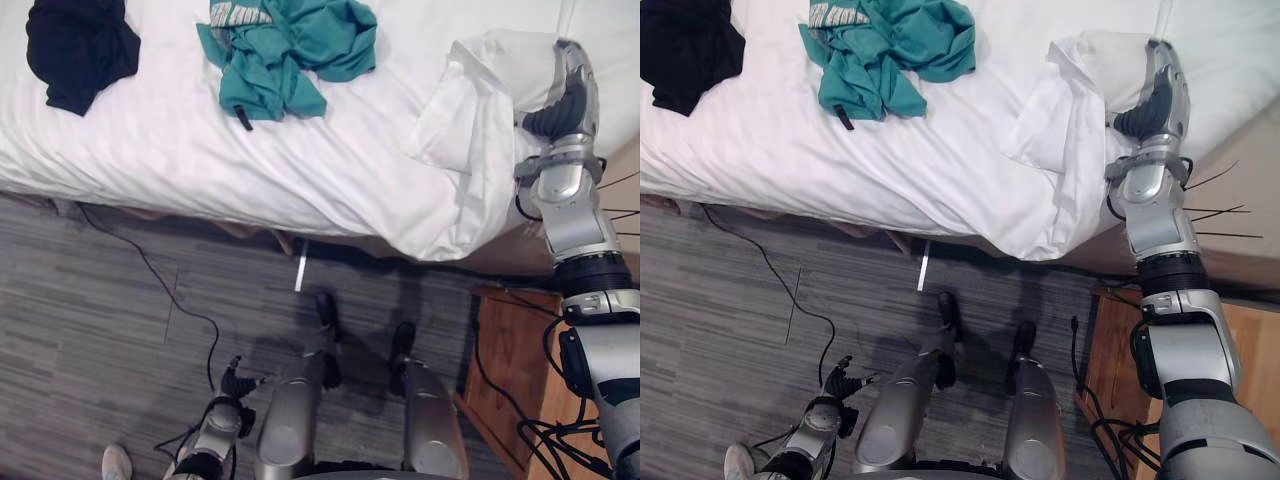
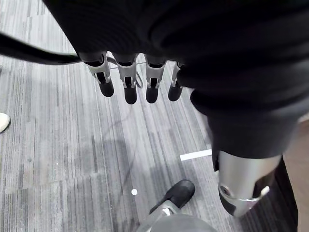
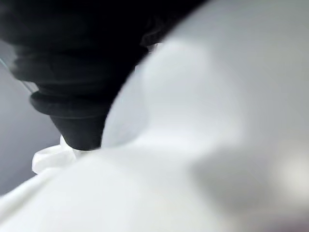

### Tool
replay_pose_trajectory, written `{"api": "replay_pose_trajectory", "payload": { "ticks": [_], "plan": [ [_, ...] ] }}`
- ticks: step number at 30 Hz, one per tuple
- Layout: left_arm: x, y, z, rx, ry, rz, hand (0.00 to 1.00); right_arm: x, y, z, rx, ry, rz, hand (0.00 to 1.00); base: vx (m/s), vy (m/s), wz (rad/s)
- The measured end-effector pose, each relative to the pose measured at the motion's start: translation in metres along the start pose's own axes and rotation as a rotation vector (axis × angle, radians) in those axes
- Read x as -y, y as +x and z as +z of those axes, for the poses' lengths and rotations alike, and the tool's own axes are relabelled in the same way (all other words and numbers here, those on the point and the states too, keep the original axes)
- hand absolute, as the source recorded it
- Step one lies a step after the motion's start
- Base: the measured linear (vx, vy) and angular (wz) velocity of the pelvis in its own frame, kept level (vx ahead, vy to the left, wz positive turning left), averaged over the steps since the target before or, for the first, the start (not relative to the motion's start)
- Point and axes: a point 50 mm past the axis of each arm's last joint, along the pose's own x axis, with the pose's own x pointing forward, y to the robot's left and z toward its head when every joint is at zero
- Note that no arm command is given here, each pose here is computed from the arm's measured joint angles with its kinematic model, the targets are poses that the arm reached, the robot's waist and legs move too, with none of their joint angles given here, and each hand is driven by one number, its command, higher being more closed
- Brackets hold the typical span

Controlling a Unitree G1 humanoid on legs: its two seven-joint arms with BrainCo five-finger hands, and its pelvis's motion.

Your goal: Tidy the bed and pick cloth on bed and put in laundry

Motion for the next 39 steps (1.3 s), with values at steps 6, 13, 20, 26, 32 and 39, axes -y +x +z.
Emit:
{"api": "replay_pose_trajectory", "payload": {
  "ticks": [6, 13, 20, 26, 32, 39],
  "plan": [
    [0.0, 0.001, 0.004, 0.008, -0.011, -0.001, 0.0, -0.008, -0.005, -0.014, -0.035, -0.039, 0.067, 1.0, -0.01, -0.046, 0.03],
    [0.005, -0.002, 0.001, 0.013, 0.005, -0.021, 0.0, -0.007, -0.047, -0.065, -0.155, -0.055, 0.106, 1.0, 0.01, -0.047, -0.03],
    [0.015, -0.015, -0.027, -0.067, 0.016, -0.07, 0.0, 0.021, -0.118, -0.149, -0.472, -0.051, 0.036, 0.0, 0.12, -0.055, -0.03],
    [0.019, -0.019, -0.035, -0.097, -0.003, -0.104, 0.0, 0.026, -0.153, -0.18, -0.717, 0.217, -0.142, 0.0, 0.09, -0.04, -0.07],
    [0.019, -0.026, -0.053, -0.179, -0.052, -0.094, 0.0, 0.044, -0.207, -0.215, -1.008, 0.415, -0.423, 0.0, 0.09, -0.019, -0.02],
    [0.021, -0.036, -0.076, -0.286, -0.093, -0.084, 0.0, 0.108, -0.268, -0.233, -1.133, 0.293, -0.757, 0.0, 0.0, 0.001, -0.21]
  ]
}}
